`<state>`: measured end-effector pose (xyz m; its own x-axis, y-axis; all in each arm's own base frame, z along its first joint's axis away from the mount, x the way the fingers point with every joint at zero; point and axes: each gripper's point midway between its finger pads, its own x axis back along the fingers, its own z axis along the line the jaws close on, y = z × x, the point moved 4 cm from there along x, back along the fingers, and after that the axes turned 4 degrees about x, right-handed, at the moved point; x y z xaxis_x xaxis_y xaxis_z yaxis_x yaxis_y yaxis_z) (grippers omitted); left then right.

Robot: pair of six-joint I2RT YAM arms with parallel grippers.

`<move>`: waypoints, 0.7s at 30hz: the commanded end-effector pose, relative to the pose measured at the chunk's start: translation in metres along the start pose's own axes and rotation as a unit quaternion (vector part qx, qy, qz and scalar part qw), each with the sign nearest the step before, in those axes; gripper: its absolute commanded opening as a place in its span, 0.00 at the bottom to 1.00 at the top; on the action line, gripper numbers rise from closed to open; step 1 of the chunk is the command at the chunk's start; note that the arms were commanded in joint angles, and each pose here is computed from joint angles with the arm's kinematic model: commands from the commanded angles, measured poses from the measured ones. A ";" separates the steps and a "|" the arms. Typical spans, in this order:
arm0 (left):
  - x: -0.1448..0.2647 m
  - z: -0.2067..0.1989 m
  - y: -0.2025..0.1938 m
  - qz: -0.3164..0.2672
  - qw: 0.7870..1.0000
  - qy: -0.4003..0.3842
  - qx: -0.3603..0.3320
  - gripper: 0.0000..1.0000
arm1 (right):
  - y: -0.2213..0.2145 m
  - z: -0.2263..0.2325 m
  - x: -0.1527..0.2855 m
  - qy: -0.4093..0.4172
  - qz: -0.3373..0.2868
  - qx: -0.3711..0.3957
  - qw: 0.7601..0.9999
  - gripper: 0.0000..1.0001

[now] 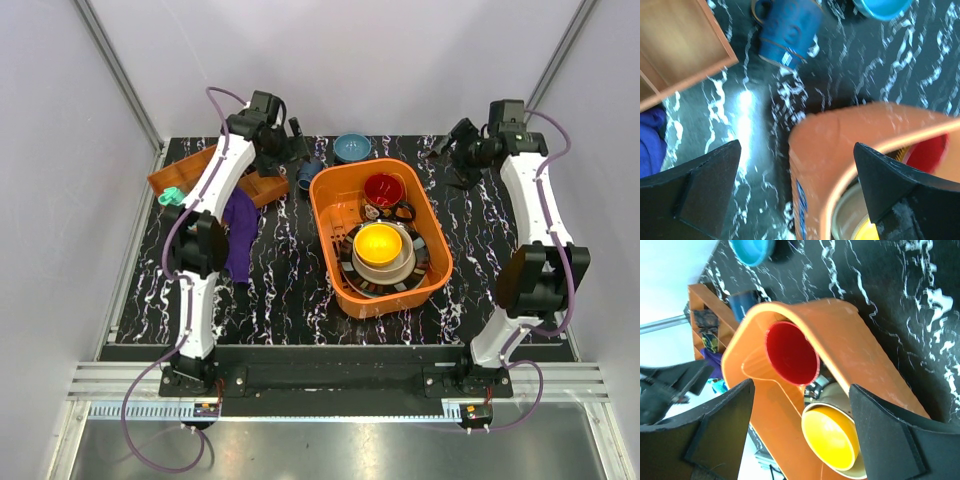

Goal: Place the mixed dishes into the plastic bin
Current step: Pick up the cup at the center of the board.

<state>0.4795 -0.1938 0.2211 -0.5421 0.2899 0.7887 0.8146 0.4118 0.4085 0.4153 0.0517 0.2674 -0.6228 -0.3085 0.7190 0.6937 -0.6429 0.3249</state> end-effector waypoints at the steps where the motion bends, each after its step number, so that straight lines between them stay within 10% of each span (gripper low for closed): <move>1: -0.007 -0.003 0.036 -0.071 0.997 -0.012 0.005 0.99 | 0.017 0.016 0.016 0.000 -0.022 0.036 0.999 0.86; 21: -0.109 0.006 0.040 -0.062 0.994 -0.056 0.067 0.99 | 0.026 0.020 0.008 -0.024 0.020 0.046 0.998 0.86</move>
<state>0.5416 -0.1896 0.1250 -0.5592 0.2398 0.7936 0.7663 0.5147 0.3845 0.4368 0.0462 0.2865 -0.5811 -0.2956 0.7583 0.7377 -0.5849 0.3373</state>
